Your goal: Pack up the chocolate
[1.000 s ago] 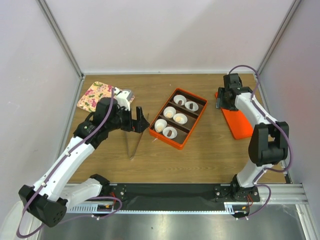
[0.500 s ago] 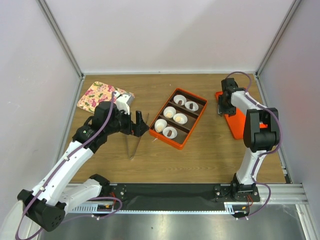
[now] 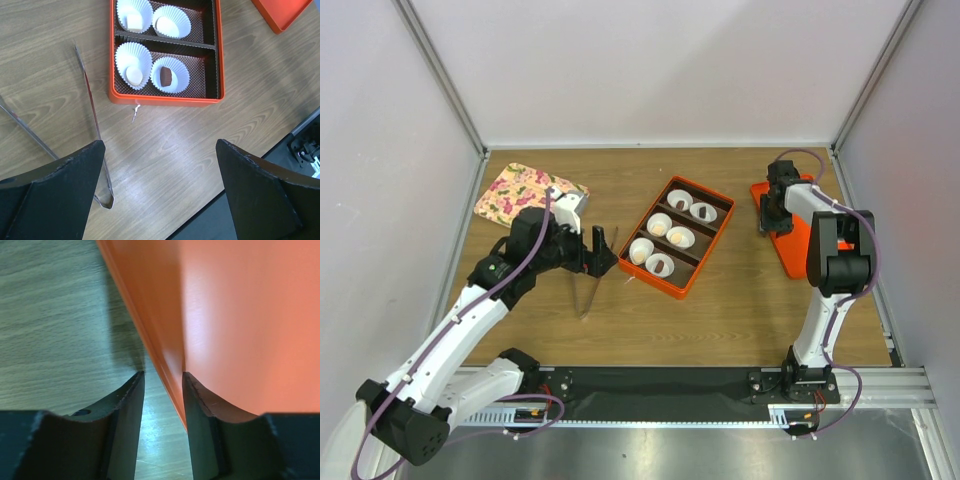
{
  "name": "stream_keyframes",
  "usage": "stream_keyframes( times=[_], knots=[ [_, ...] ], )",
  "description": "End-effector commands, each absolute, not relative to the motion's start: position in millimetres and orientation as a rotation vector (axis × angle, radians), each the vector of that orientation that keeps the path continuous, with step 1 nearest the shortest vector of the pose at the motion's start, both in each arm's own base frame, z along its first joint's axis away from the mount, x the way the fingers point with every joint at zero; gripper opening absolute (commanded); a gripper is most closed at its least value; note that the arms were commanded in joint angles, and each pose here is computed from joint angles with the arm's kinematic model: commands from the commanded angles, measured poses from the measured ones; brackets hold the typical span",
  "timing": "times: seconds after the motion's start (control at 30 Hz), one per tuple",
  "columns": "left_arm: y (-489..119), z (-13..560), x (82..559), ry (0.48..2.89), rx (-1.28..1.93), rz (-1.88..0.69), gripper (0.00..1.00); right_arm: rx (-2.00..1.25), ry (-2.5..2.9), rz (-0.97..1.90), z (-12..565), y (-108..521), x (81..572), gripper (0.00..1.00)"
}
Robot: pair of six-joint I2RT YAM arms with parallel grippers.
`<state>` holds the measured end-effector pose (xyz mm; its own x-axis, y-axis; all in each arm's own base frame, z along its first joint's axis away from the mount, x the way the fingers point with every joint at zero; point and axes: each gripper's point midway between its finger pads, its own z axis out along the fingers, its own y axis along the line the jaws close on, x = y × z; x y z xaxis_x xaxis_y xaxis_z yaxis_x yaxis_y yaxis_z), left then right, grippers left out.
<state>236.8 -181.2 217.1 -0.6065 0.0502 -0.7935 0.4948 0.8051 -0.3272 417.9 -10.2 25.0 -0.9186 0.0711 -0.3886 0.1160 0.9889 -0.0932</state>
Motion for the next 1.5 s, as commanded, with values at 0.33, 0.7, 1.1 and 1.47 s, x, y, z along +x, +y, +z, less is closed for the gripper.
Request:
stream_keyframes(
  times=[0.33, 0.7, 1.1, 1.47],
  knots=[
    [-183.2, 220.4, 242.0, 2.089, 0.431, -0.668, 1.0, 0.082, 2.753, -0.122, 8.5, -3.8, 419.3, 0.3],
    [-184.9, 237.6, 240.8, 2.069, 0.415, -0.692, 1.0, 0.094, 2.709, -0.078, 33.3, 2.7, 428.6, 0.0],
    [-190.0, 244.5, 236.9, 2.093, 0.364, -0.753, 1.0, 0.199, 2.558, -0.034, 126.5, 13.7, 439.5, 0.0],
    [-201.7, 263.7, 239.4, 2.098, 0.353, -0.827, 1.0, 0.276, 2.392, 0.126, 223.7, 30.7, 431.1, 0.0]
  ],
)
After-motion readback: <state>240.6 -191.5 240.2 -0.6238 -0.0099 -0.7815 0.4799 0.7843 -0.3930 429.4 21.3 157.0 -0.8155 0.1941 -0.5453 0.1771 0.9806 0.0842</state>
